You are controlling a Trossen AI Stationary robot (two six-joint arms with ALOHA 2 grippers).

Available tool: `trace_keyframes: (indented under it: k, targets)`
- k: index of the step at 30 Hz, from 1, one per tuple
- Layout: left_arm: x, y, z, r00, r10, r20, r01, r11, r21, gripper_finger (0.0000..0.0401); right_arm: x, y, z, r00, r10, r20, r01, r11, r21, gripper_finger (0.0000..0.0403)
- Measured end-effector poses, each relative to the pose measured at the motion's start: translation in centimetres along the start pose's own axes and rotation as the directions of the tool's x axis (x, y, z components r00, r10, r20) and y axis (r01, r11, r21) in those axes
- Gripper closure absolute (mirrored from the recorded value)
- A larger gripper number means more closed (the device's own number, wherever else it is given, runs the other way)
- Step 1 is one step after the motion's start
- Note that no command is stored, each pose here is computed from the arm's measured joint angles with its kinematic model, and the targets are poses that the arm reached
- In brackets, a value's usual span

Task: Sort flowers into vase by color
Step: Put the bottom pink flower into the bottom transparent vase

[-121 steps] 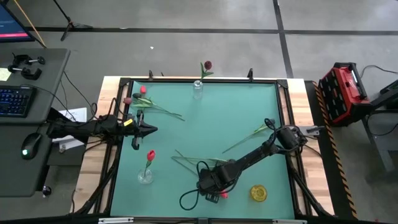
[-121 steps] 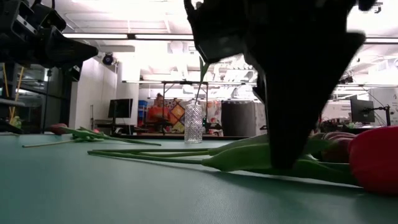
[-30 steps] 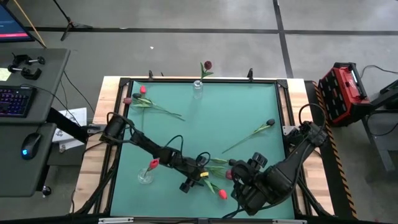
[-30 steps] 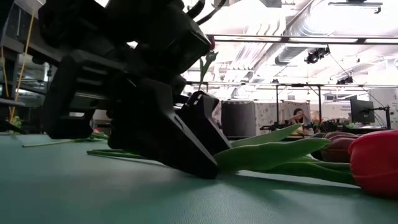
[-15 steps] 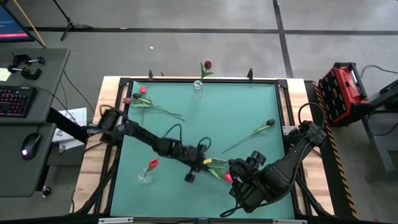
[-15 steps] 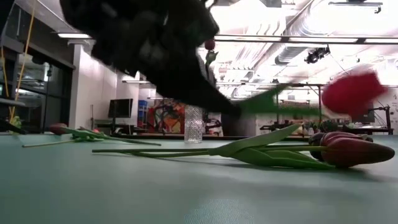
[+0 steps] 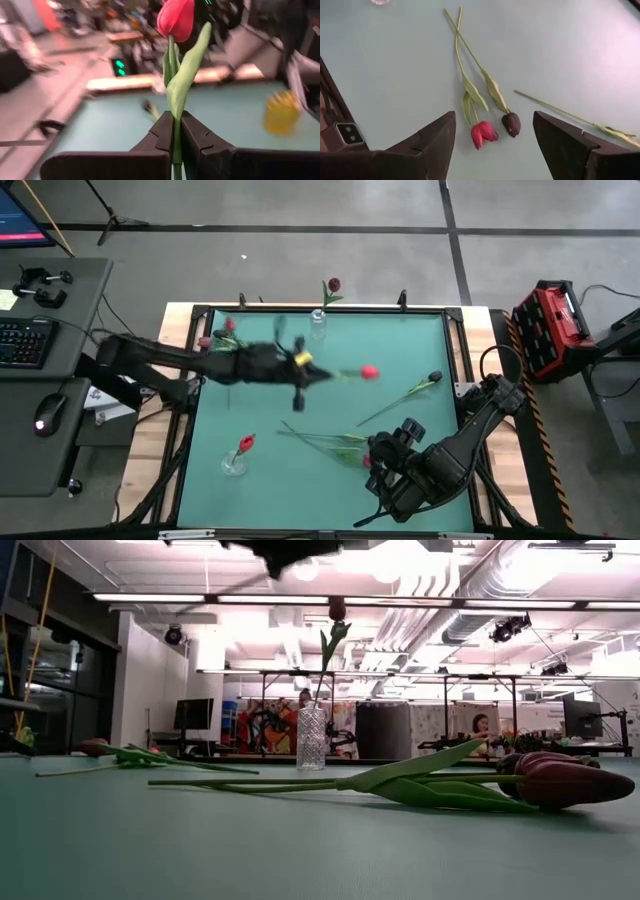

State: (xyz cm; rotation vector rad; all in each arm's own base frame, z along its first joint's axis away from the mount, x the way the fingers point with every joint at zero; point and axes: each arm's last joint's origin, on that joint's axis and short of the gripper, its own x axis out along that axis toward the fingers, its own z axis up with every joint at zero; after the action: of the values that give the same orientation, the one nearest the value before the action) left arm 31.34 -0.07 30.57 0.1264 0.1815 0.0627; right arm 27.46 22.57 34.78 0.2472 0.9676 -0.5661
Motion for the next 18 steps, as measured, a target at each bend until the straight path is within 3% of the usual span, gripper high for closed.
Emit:
trace_keyframes:
  k: [3, 6, 9, 14, 18]
  targets:
    - [-3.1, 1.2, 1.6, 0.997, 0.043, 0.069, -0.040, 0.998, -0.042, 0.0401, 0.0, 0.0, 0.1, 1.000, -0.007, 0.024, 0.007, 1.000, 0.000, 0.0149]
    - [-6.6, 1.3, 1.6, 0.989, 0.049, 0.138, -0.034, 0.993, -0.110, 0.0401, 0.0, 0.0, 0.1, 0.999, -0.015, 0.051, 0.015, 1.000, 0.000, 0.0149]
    - [-10.1, 0.4, 0.6, 0.974, 0.057, 0.219, -0.013, 0.980, -0.196, 0.0401, 0.0, -0.1, 0.2, 0.997, -0.022, 0.073, 0.022, 1.000, 0.001, 0.0149]
    - [-15.6, -1.1, -1.6, 0.891, 0.114, 0.439, 0.036, 0.947, -0.319, 0.0401, 0.0, -0.1, 0.3, 0.995, -0.030, 0.099, 0.030, 1.000, 0.002, 0.0149]
    - [-18.2, -2.3, -4.3, 0.845, 0.134, 0.517, 0.093, 0.916, -0.390, 0.0401, 0.0, -0.1, 0.3, 0.995, -0.031, 0.100, 0.031, 1.000, 0.002, 0.0149]
